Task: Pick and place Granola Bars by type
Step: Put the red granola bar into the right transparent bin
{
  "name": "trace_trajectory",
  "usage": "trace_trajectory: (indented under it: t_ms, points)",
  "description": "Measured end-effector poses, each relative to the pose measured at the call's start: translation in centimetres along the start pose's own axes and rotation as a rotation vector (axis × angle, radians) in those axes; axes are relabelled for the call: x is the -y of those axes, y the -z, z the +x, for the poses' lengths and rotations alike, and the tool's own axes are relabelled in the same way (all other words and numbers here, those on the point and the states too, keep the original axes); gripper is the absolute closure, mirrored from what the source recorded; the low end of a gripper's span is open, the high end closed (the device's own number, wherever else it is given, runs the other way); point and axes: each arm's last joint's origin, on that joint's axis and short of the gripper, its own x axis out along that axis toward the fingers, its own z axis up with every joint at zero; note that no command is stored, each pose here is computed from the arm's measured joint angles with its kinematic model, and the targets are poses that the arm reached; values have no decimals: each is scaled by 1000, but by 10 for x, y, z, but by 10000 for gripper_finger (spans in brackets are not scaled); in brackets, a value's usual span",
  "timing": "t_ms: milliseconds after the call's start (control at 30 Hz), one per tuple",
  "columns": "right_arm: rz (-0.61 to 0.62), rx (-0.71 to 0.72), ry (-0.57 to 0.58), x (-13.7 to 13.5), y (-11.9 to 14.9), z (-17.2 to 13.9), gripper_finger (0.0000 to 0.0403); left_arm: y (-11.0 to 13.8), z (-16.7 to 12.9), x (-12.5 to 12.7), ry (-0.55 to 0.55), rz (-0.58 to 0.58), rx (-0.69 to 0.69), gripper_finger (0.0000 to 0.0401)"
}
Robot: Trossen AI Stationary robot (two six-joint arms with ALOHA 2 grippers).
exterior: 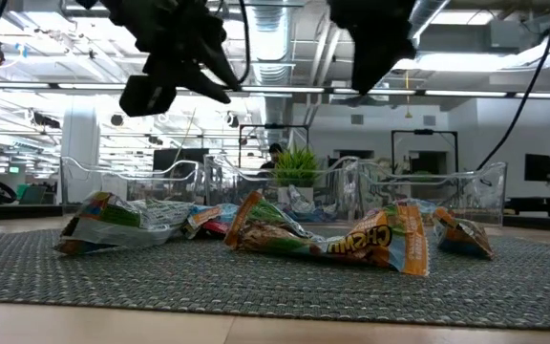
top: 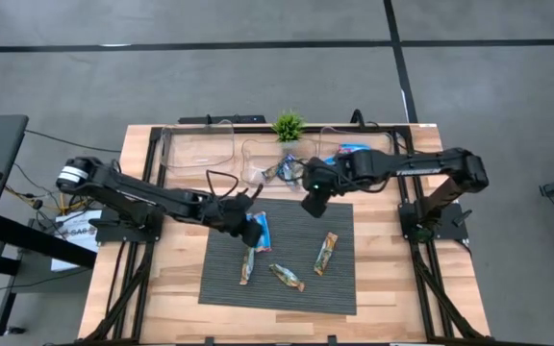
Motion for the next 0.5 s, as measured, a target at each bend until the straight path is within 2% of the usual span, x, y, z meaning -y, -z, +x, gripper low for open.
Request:
trace_trajectory:
  t_ms: [133,267,367,500]
  points:
    - [-50,-30,61,5,15,-17,289,-1,9,-1,-2,-36,16,284]
    - [-90,-5,92,15,31,-46,289,-1,18,-7,-54,-106,29,235]
    - [-90,29,83,27,41,-67,289,1,27,-12,-88,-195,35,220]
    - [-66,95,42,45,54,-95,289,3,40,-16,-167,-259,29,223]
